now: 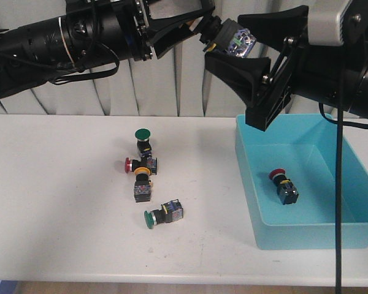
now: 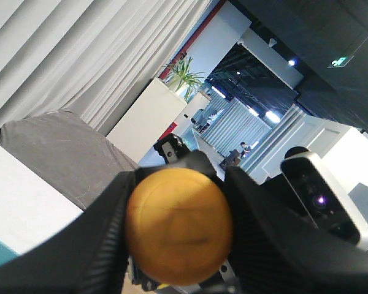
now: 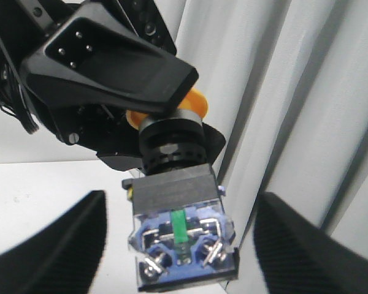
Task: Pick red and yellow buttons and place in box
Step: 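Grasp the yellow button with the right gripper and release left, then lower the yellow button with the right gripper into the box and release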
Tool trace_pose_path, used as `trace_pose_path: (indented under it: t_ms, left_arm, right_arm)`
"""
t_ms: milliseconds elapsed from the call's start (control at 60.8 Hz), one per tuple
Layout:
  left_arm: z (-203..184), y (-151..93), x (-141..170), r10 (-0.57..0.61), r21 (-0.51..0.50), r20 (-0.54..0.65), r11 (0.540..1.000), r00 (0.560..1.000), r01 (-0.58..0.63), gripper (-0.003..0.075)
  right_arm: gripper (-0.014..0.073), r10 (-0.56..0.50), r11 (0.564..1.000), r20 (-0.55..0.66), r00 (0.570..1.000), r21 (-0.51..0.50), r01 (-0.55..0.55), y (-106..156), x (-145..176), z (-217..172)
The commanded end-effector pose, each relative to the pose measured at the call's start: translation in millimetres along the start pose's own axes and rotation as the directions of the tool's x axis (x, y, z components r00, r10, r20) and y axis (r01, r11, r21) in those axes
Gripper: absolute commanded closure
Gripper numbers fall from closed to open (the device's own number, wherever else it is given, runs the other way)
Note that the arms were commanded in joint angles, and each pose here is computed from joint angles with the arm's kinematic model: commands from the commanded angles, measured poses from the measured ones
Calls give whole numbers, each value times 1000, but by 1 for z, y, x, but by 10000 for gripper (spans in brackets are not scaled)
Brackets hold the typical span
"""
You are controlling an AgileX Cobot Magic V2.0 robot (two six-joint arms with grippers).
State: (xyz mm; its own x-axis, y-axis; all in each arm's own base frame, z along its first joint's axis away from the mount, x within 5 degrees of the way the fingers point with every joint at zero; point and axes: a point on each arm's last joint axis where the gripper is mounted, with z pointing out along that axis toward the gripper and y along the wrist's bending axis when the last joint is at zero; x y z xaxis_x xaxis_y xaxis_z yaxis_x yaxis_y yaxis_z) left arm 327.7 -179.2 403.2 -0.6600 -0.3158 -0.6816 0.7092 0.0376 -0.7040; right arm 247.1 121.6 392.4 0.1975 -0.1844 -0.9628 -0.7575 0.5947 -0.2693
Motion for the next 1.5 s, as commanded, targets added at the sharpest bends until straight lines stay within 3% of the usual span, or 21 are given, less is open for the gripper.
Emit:
trace_pose_path:
  t_ms: [0,214,378,642,790,855,954,1135,1234,1300,1481]
  left_arm:
    - [-2,-32,-12,10,94,63,995,998,-16,727]
    - [-2,-31,-11,17,89,53,996,998,-21,704]
    - [-1,-27,-5,69,44,-22,997,997,-68,582]
    - [-2,-19,5,141,-26,-137,989,980,-146,216]
    - [-3,-17,8,162,-45,-177,984,971,-172,95]
    - [-3,-15,9,171,-53,-193,981,966,-184,87]
    - [-4,-13,11,183,-67,-216,977,959,-201,96]
    - [-6,-9,15,211,-94,-280,965,937,-245,155]
    - [-8,-6,19,230,-108,-327,955,917,-278,202]
    - [-9,-4,21,241,-114,-364,947,900,-300,244]
    - [-11,-1,26,250,-110,-414,941,875,-321,366]
  right_arm:
    - [307,52,998,100,994,23,-54,-2,-21,-5]
    - [613,52,998,99,994,24,-54,-2,-21,-5]
    - [605,52,998,100,994,22,-54,-2,-21,-5]
    - [602,51,998,97,994,30,-54,-3,-20,-5]
    - [601,37,991,73,997,126,-46,-9,-23,-11]
    - [601,29,978,55,998,203,-39,-13,-27,-18]
    - [601,31,926,4,1000,377,-30,-24,-29,-31]
    - [598,100,760,-120,988,650,3,-46,-18,-51]
    - [598,162,687,-208,965,726,41,-59,2,-47]
    - [598,208,668,-268,941,742,64,-66,22,-37]
    - [598,323,681,-389,863,729,74,-78,83,-3]
